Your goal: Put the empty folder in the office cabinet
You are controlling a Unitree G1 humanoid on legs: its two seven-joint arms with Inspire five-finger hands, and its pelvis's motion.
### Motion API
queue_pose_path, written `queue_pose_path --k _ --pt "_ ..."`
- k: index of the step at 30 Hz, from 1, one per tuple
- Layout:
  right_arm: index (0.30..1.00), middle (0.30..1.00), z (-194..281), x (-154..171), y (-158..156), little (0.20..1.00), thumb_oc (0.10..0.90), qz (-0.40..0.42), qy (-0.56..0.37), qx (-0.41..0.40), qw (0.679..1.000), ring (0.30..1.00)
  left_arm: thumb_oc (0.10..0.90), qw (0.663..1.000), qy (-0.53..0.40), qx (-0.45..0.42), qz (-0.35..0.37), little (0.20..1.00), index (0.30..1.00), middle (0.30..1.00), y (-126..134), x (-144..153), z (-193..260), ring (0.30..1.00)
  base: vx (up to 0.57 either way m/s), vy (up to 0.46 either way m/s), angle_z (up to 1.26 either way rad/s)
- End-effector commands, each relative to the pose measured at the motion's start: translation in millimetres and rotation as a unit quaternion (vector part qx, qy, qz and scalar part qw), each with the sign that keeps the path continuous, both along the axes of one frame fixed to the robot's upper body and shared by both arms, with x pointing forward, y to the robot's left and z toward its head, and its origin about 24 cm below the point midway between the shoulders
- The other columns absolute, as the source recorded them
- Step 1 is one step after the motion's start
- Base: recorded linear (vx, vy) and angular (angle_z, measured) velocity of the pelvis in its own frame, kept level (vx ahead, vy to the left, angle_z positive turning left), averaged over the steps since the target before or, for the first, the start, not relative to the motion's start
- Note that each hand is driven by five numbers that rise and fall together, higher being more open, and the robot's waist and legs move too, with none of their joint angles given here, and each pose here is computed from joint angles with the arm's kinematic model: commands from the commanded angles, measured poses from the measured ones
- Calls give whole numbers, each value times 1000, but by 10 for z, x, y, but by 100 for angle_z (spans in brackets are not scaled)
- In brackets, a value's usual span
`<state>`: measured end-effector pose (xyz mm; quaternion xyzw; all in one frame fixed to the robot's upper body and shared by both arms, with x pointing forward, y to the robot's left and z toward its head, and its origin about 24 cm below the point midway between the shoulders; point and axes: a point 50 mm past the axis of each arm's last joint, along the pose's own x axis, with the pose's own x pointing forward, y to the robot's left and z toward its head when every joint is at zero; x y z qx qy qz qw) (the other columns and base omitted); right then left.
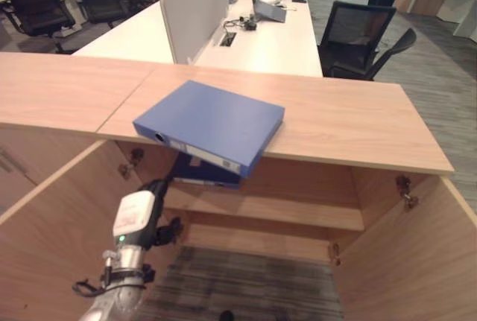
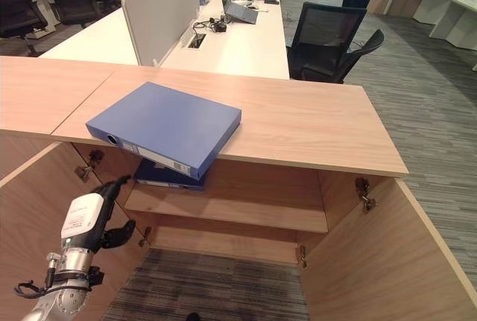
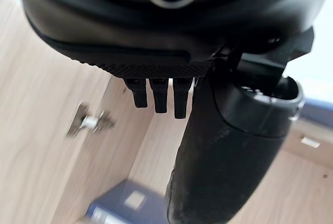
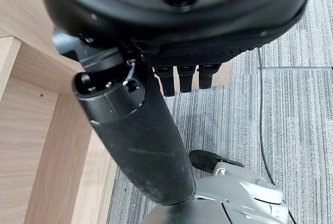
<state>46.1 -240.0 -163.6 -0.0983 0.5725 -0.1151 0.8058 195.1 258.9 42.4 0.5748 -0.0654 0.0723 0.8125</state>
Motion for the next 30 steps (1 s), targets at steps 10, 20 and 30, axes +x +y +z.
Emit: queue_pose_path --k 10,20,30 --pt "900 900 95 325 -163 900 800 55 -30 -41 997 900 800 954 -266 96 -99 900 900 900 -169 217 1173 900 -17 -15 0" --pt "900 900 84 283 -166 900 800 62 -18 -46 997 900 800 935 -319 92 -125 900 900 900 -263 201 1400 900 0 0 0" --pt "900 900 89 284 -180 900 800 70 -16 -54 996 900 800 911 -365 105 -160 900 900 900 -399 227 1621 900 4 -4 -1"
